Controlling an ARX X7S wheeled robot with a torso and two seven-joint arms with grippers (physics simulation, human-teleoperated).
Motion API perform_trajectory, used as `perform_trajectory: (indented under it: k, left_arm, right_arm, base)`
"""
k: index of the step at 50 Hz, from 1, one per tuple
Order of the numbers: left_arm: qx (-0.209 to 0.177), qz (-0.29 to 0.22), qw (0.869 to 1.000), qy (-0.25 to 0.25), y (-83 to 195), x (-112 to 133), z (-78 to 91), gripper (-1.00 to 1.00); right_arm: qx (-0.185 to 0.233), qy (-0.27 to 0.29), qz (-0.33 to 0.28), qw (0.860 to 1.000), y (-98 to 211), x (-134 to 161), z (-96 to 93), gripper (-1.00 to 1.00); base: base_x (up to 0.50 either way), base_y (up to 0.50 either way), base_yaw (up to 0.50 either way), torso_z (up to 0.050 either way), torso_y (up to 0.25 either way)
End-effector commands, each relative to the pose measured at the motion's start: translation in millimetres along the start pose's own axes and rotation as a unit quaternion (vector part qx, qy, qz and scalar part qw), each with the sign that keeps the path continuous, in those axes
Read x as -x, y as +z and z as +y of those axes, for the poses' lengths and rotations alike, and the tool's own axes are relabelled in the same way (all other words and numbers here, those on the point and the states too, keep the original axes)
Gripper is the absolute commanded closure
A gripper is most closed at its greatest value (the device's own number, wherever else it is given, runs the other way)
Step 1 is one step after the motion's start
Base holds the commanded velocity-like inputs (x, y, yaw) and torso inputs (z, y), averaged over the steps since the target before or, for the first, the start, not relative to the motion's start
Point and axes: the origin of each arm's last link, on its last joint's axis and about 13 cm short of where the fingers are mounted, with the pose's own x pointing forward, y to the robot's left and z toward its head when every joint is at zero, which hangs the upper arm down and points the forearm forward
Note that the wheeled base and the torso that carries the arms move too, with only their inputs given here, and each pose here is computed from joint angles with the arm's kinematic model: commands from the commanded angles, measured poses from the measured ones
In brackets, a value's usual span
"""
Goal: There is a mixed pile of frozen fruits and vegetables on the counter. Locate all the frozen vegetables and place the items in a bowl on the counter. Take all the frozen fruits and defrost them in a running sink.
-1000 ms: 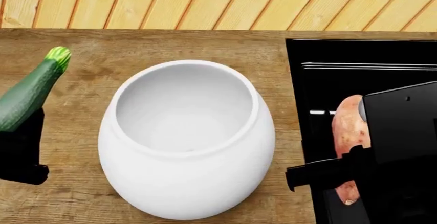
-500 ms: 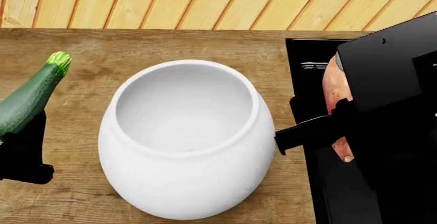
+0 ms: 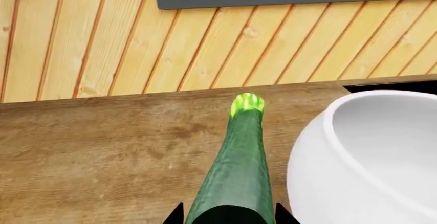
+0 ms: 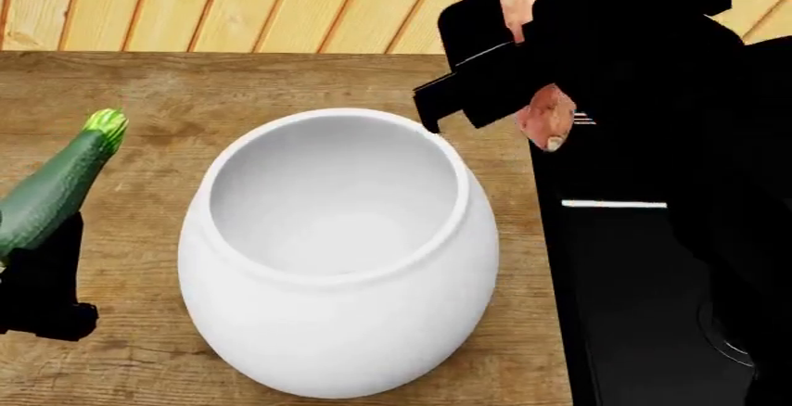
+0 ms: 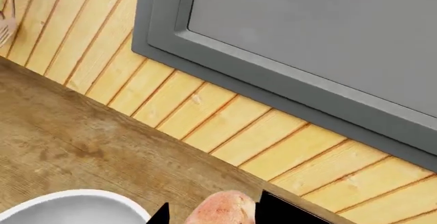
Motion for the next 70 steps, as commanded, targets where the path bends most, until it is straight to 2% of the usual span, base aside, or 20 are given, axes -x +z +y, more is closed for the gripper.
perform_trajectory:
  k: [1,5,9,15,20,26,29,30,45,51,63,70]
  left_arm:
    - [0.000,0.000,1.000,-0.018,3.3,0.4,2.6,1.00]
    - [0.000,0.005,1.000,-0.015,5.0,-1.8,0.4,1.00]
    - [-0.003,0.005,1.000,-0.016,4.5,-2.5,0.4,1.00]
    - [-0.005,0.007,1.000,-0.015,4.0,-0.3,1.8,1.00]
    - [-0.006,0.010,1.000,-0.017,2.6,-1.2,1.0,1.00]
    - [0.000,0.005,1.000,-0.006,3.5,-0.9,2.5,1.00]
    - [0.004,0.003,1.000,-0.002,4.2,-2.0,3.1,1.00]
    - [0.004,0.004,1.000,-0.003,4.2,-2.2,2.0,1.00]
    - [0.013,0.005,1.000,-0.003,3.6,-2.8,3.0,1.00]
    - [0.013,0.006,1.000,-0.005,3.0,-1.6,3.4,1.00]
    - [0.015,0.011,1.000,-0.008,1.4,-1.9,3.6,1.00]
    - [0.015,0.012,1.000,-0.009,0.2,-0.6,5.3,1.00]
  right_arm:
    - [-0.021,0.092,0.001,0.996,30.7,-25.0,0.2,1.00]
    - [-0.039,0.123,0.008,0.992,42.1,-37.0,0.1,1.00]
    - [-0.081,0.153,0.044,0.984,38.3,-41.0,4.4,1.00]
    - [-0.095,0.190,0.068,0.975,34.5,-49.0,13.4,1.00]
    - [-0.101,0.213,0.079,0.969,37.0,-45.2,19.7,1.00]
    - [-0.151,0.243,0.108,0.952,39.8,-38.4,23.5,1.00]
    - [-0.147,0.247,0.127,0.950,37.3,-34.7,26.3,1.00]
    - [-0.124,0.229,0.145,0.954,33.1,-34.5,27.1,1.00]
    - [-0.150,0.225,0.164,0.949,10.6,-49.7,33.6,1.00]
    - [-0.159,0.214,0.160,0.950,10.5,-69.0,29.5,1.00]
    - [-0.162,0.228,0.176,0.944,-1.4,-84.5,37.1,1.00]
    - [-0.159,0.222,0.178,0.945,-7.2,-88.7,37.6,1.00]
  base:
    - [0.00,0.00,0.00,0.000,0.000]
    - [0.00,0.00,0.00,0.000,0.000]
    - [0.00,0.00,0.00,0.000,0.000]
    - [0.00,0.00,0.00,0.000,0.000]
    - [0.00,0.00,0.00,0.000,0.000]
    - [0.00,0.00,0.00,0.000,0.000]
    - [0.00,0.00,0.00,0.000,0.000]
    - [0.00,0.00,0.00,0.000,0.000]
    - [0.00,0.00,0.00,0.000,0.000]
    - [0.00,0.00,0.00,0.000,0.000]
    - [0.00,0.00,0.00,0.000,0.000]
    - [0.00,0.00,0.00,0.000,0.000]
